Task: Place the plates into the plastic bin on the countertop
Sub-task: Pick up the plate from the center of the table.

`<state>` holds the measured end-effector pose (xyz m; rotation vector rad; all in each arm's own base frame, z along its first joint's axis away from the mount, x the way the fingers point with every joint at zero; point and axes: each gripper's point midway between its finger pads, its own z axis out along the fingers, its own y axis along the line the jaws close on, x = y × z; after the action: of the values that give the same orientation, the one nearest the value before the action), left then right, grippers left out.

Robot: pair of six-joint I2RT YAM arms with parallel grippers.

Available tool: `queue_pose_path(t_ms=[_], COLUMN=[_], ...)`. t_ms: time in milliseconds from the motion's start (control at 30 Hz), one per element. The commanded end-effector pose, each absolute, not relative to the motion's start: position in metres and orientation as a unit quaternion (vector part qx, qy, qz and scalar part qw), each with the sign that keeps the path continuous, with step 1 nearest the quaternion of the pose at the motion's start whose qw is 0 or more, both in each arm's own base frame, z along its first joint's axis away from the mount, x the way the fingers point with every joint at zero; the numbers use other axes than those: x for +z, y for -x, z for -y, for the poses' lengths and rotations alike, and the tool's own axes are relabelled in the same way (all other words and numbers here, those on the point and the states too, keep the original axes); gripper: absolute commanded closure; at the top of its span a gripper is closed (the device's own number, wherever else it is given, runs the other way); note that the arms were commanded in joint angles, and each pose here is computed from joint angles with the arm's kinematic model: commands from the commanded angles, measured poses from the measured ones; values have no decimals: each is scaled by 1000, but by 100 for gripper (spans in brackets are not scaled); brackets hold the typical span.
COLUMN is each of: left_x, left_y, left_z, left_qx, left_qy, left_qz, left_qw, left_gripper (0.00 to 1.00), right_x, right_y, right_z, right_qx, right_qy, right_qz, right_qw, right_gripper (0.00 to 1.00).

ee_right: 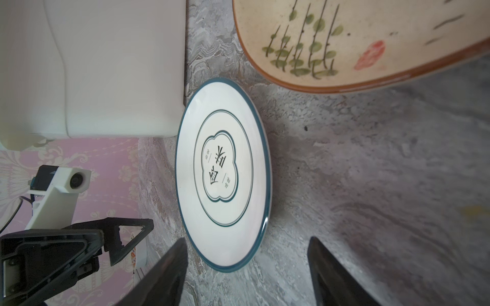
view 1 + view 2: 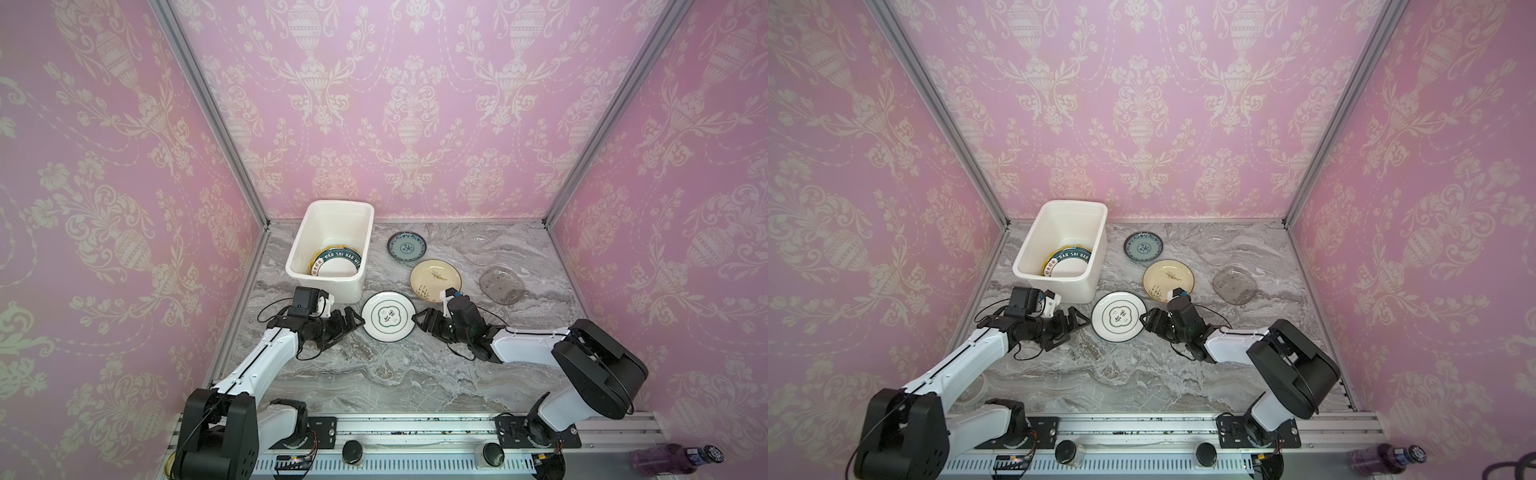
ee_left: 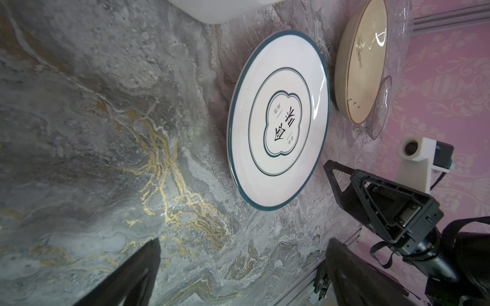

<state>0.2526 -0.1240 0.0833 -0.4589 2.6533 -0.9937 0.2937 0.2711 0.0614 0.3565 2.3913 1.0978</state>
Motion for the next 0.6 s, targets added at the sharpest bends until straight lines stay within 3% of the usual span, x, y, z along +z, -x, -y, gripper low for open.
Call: queue_pose_path(t_ms=[0,567], left_x=[87,62], left_y=[-264,-271], left_z=[128,128], left_qx=[-356,-363], left_qy=[141,156], left_qz=[-908,-902], left_qw=[167,176], left_gripper=[1,1], right_x=[59,37], right_y=[-295,-298], right_z=[-273,-286], right_qx=[413,423], right_qy=[-144,-153], right_qz=[-865,-867], right_qw=[244,213], right_gripper=[28,29])
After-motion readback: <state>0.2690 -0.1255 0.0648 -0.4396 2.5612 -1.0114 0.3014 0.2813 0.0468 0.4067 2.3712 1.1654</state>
